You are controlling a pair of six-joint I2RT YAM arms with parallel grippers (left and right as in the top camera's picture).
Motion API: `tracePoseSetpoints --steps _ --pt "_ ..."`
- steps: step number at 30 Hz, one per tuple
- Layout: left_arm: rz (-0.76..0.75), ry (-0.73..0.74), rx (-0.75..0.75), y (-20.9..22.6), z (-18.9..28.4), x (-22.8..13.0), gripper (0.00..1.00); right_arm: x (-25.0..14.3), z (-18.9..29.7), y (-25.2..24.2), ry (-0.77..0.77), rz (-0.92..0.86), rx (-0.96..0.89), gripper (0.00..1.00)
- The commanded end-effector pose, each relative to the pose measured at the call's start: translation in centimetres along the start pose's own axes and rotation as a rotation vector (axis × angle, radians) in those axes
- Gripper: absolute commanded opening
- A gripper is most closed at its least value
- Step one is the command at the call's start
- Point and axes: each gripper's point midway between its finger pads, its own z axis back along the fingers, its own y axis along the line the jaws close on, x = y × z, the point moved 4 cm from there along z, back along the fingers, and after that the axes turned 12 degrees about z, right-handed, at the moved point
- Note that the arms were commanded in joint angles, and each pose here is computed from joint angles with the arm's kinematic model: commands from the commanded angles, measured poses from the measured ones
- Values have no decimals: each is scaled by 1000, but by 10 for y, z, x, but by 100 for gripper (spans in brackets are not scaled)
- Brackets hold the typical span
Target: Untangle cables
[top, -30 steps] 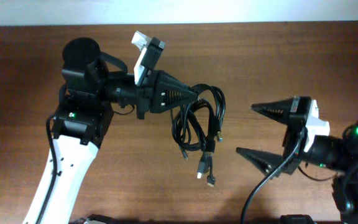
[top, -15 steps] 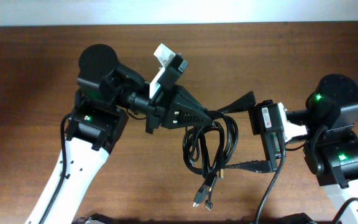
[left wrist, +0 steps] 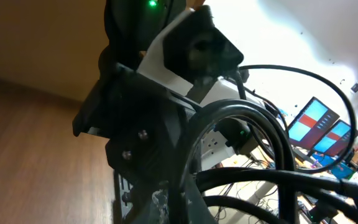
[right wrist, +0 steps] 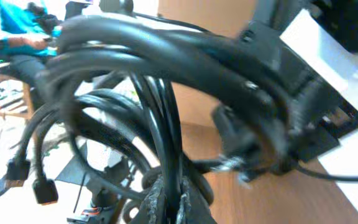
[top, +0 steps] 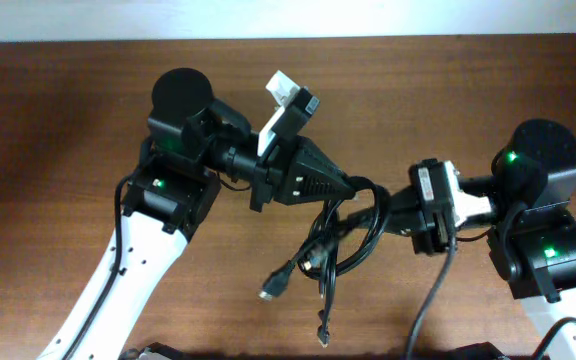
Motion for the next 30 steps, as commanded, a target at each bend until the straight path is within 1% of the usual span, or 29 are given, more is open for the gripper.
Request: tracePoseSetpoints --steps 1,4,6,10,14,17,18,22,25,26,27,30 --pt "-23 22 -25 -4 0 -1 0 -4 1 -16 63 -179 -137 4" --pt "-23 22 -26 -4 0 -1 0 -5 1 -16 63 -218 -137 4" --pt "-23 14 -16 -2 5 0 0 -12 5 -15 78 -282 -153 4" --pt "-24 -13 20 2 22 4 0 -32 37 -20 120 -454 -283 4" --pt "-23 -14 20 2 22 4 0 -39 50 -23 132 -504 -343 4" --pt "-30 -17 25 3 23 5 0 -61 60 -24 226 -617 -465 4" --pt "-71 -21 30 4 25 5 0 -67 62 -23 252 -650 -491 4" --pt "-75 -34 48 6 32 6 0 -78 66 -21 304 -707 -540 4" --pt "-76 -34 48 6 32 6 0 -83 66 -14 319 -766 -539 4" --pt "-76 -34 48 6 32 6 0 -84 66 -13 320 -775 -538 5" --pt "-77 -34 48 6 32 6 0 -85 65 -11 323 -792 -535 15" --pt "-94 -34 48 6 32 6 0 -89 64 -2 333 -860 -524 24"
